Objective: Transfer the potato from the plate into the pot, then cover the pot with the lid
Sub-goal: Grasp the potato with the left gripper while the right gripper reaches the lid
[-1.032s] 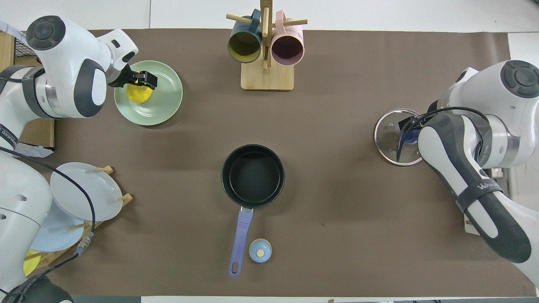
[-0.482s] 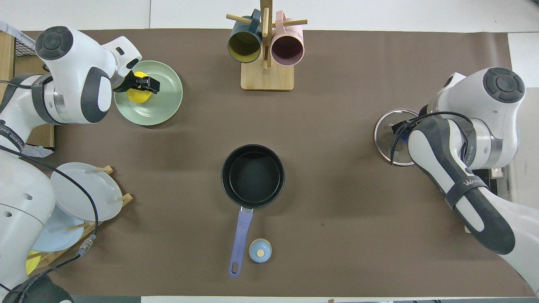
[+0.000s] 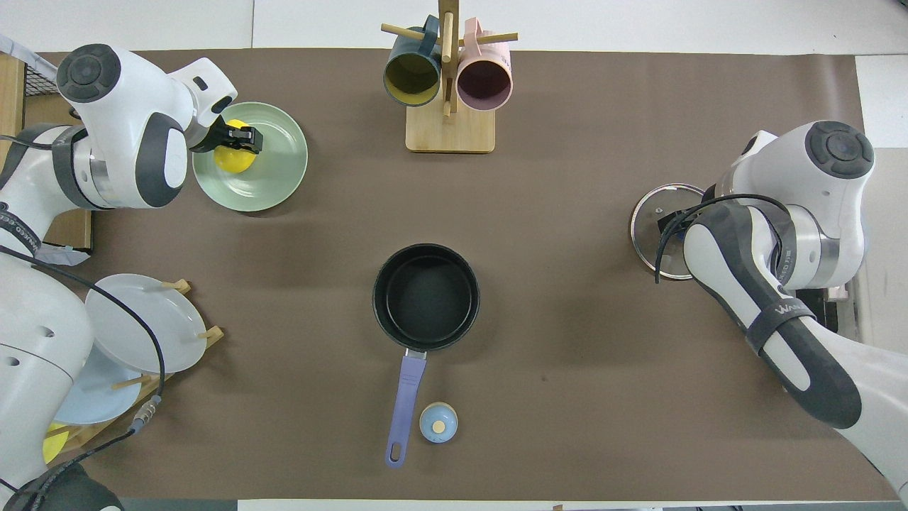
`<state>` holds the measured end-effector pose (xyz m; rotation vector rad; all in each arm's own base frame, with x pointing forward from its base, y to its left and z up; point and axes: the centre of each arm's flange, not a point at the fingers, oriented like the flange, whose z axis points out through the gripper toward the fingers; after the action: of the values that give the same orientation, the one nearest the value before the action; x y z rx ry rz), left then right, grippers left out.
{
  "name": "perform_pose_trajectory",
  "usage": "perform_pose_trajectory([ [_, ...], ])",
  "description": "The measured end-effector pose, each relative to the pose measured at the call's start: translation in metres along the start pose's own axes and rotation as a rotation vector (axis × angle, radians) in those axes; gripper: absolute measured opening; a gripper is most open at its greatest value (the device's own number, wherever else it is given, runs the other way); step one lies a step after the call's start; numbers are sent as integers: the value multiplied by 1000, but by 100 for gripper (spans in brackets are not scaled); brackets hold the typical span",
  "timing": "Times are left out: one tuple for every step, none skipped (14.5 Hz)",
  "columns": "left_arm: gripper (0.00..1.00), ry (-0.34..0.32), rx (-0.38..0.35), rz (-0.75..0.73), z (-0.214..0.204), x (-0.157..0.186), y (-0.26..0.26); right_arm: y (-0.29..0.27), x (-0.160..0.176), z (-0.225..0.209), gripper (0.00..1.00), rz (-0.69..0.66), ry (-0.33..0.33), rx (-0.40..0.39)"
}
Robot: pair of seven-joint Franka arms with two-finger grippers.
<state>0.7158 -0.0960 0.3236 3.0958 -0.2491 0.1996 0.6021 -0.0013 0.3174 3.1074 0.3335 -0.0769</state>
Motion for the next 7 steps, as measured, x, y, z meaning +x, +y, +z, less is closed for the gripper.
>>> perform_pose_trajectory([
  [66,5,-1,-1,-6,1,1,0,0,1,100,-1,-1,0],
  [66,6,-3,-9,-21,2,2,0,-1,1,100,-2,-2,0],
  [66,-5,-6,-33,-45,0,5,0,-1,1,100,-5,-3,1],
  [66,-20,-12,-65,-73,-4,15,0,-1,1,99,-10,-3,1],
  [66,-36,-16,-103,-104,-10,35,0,-1,1,97,-13,-3,1],
  [66,-50,-19,-133,-132,-20,64,0,-1,1,97,-14,-3,1],
  [66,-67,-20,-155,-156,-32,95,0,-1,1,92,-14,-3,1],
])
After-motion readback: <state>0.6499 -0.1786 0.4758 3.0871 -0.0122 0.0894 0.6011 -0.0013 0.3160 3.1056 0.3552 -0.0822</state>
